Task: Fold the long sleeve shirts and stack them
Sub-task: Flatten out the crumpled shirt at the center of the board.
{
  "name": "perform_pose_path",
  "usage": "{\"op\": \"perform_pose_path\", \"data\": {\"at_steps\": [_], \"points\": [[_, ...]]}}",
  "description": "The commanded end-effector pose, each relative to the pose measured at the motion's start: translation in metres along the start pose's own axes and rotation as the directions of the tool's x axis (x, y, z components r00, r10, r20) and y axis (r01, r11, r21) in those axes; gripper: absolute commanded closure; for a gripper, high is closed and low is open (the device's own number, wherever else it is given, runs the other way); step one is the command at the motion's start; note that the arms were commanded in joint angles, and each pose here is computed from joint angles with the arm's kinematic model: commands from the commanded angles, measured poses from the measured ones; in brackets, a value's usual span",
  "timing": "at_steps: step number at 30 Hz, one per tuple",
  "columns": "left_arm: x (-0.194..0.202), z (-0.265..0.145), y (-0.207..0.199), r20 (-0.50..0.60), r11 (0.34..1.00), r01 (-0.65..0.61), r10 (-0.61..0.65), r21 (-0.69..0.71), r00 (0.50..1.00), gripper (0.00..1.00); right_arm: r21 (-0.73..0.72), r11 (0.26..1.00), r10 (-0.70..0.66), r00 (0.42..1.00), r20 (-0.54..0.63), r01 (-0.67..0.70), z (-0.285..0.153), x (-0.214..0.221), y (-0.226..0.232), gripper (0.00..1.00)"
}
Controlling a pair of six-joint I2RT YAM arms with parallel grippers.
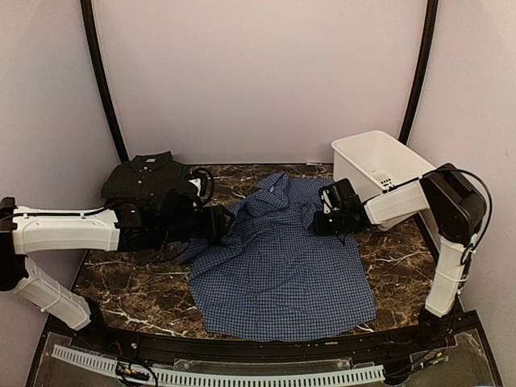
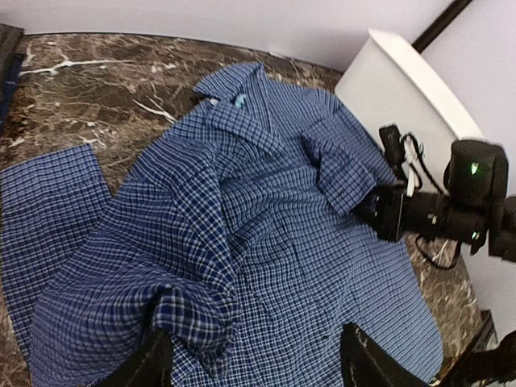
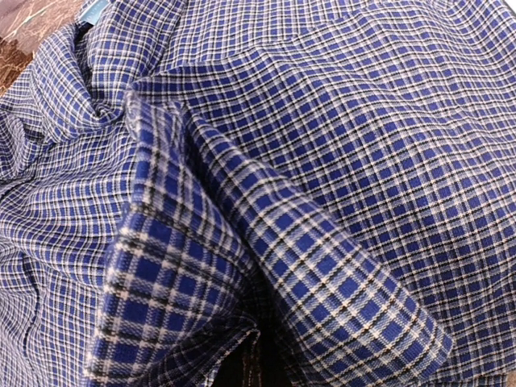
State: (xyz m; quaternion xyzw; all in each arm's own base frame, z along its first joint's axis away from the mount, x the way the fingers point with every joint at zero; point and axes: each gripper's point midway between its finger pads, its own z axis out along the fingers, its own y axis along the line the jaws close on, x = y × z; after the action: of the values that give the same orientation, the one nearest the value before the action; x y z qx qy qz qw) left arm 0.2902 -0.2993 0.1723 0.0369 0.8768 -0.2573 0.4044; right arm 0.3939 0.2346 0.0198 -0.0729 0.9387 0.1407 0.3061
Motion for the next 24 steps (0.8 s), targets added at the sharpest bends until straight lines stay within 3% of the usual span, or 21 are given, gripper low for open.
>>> {"op": "perform_pose_path", "data": {"at_steps": [1, 6, 16, 24], "points": [[0.002, -0.029, 0.060, 0.033, 0.960, 0.162, -0.159, -0.230, 0.987, 0.30, 0.066, 0.997, -0.016, 0.974, -0.225, 0.032, 0.005, 0.066, -0.019, 1.00], [0.027, -0.042, 0.118, 0.015, 0.892, 0.302, -0.316, -0.337, 0.949, 0.31, 0.054, 0.998, -0.030, 0.977, -0.209, 0.042, 0.001, 0.060, -0.013, 1.00], [0.070, -0.032, 0.179, -0.060, 0.835, 0.311, -0.377, -0.455, 0.924, 0.32, 0.034, 0.998, -0.045, 0.979, -0.200, 0.053, -0.001, 0.056, -0.006, 1.00], [0.029, 0.012, 0.200, -0.043, 0.824, 0.254, -0.318, -0.506, 0.947, 0.32, 0.029, 0.998, -0.048, 0.982, -0.182, 0.054, -0.006, 0.051, -0.002, 1.00]]}}
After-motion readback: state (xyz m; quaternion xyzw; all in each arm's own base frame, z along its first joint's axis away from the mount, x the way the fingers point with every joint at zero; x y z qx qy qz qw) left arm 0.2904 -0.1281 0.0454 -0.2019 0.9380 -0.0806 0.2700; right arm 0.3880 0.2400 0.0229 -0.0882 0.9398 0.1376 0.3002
